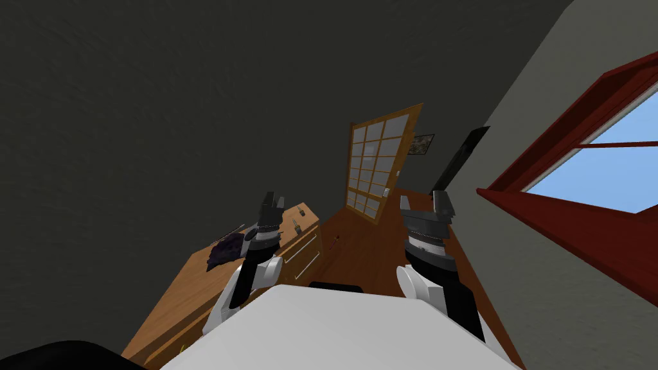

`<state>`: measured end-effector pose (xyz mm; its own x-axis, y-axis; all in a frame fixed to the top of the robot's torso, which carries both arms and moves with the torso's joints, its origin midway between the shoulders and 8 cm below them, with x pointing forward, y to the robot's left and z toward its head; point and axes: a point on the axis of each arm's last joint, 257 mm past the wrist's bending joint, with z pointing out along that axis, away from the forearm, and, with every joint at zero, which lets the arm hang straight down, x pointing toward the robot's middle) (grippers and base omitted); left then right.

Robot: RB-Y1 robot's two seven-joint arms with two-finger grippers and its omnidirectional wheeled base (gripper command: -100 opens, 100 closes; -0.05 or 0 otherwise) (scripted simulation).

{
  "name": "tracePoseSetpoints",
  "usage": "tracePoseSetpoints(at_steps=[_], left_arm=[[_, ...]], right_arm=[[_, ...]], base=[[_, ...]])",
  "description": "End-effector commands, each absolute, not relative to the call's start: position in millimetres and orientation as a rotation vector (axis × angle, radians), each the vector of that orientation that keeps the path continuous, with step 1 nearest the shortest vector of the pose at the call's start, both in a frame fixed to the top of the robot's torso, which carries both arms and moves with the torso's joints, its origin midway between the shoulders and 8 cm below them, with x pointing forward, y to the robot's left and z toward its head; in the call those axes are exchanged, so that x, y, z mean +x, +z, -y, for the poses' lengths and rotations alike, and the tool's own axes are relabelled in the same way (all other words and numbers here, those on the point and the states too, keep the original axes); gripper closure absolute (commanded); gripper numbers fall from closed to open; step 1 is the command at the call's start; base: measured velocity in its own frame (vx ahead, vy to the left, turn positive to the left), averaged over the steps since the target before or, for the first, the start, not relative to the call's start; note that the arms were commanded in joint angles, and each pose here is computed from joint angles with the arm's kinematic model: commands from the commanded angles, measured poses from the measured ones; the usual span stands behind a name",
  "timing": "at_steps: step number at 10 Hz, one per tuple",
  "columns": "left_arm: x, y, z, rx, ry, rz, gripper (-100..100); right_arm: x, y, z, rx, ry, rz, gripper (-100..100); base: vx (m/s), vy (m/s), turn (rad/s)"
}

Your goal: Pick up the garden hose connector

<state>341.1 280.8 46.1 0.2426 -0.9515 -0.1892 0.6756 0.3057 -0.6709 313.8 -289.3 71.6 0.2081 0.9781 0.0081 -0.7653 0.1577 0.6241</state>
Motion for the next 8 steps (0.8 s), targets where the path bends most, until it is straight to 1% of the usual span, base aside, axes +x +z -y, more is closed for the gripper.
tracePoseSetpoints(at_steps=[1,4,8], left_arm=[[346,44,-282,-0.497,-1.167,-0.667,-100],[356,37,-291,-0.495,-1.132,-0.700,-100],[378,18,-315,-0.530,-1.050,-0.767,-100]], right_arm=[[314,72,289,0.571,1.309,-0.451,0],[314,72,289,0.571,1.309,-0.451,0],[314,72,289,0.571,1.309,-0.451,0]], base=[[-0.015,-0.034,0.055],[-0.038,-0.068,0.079],[-0.040,-0.086,0.095]])
